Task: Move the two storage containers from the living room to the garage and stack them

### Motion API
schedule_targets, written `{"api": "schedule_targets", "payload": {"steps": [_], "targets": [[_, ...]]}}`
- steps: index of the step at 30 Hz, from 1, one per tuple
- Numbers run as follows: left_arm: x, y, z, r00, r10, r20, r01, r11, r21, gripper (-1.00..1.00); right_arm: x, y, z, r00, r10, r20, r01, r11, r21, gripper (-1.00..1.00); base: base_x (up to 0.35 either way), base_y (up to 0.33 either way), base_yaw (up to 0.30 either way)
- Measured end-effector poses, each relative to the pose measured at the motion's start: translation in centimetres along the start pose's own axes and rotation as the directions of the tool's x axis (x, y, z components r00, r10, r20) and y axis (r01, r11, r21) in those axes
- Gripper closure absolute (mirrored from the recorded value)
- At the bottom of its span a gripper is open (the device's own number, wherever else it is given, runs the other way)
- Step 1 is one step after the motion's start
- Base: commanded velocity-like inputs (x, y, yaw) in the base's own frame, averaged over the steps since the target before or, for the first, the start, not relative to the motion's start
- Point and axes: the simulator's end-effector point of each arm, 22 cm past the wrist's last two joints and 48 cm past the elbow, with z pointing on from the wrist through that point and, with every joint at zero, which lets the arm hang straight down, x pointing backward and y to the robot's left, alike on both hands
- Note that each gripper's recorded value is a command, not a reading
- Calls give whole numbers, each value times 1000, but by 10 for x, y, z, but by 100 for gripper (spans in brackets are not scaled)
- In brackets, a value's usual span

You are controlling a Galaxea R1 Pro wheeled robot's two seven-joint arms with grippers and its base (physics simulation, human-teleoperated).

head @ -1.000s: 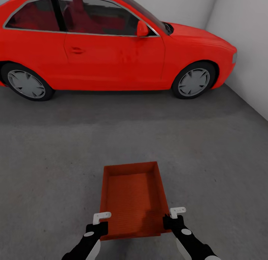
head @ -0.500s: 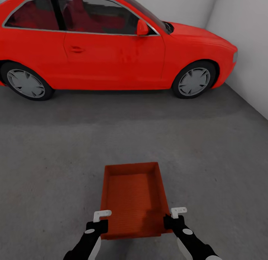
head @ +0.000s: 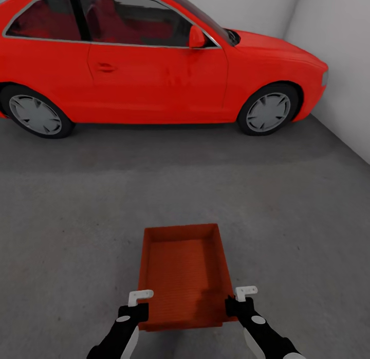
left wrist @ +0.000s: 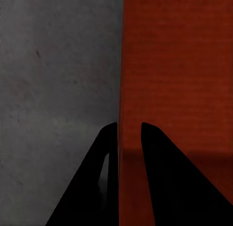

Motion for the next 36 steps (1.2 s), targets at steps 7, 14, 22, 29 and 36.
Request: {"api": "schedule_targets", "payload": {"steps": [7,14,22,29,36], "targets": [[3,0,10,1000,0,0,0,1000,0,100,4,0,9,1000,0,0,0,1000,-1,100,0,0,0],[6,-1,20,1000,0,0,0,1000,-1,100,9,0,19,1000,0,0,0,1000,-1,100,0,0,0],[10,-1,32,1000,0,0,0,1000,-1,100,14,-1,30,1000,0,0,0,1000,-1,100,0,0,0],[14,-1,42,1000,-2,0,2,1000,-1,100,19,-1,40,1000,-1,0,1,1000,0,100,0,0,0],[19,-2,53,1000,-3,0,3,1000,-1,100,25,-1,50,1000,-2,0,2,1000,0,100,0,0,0]]}}
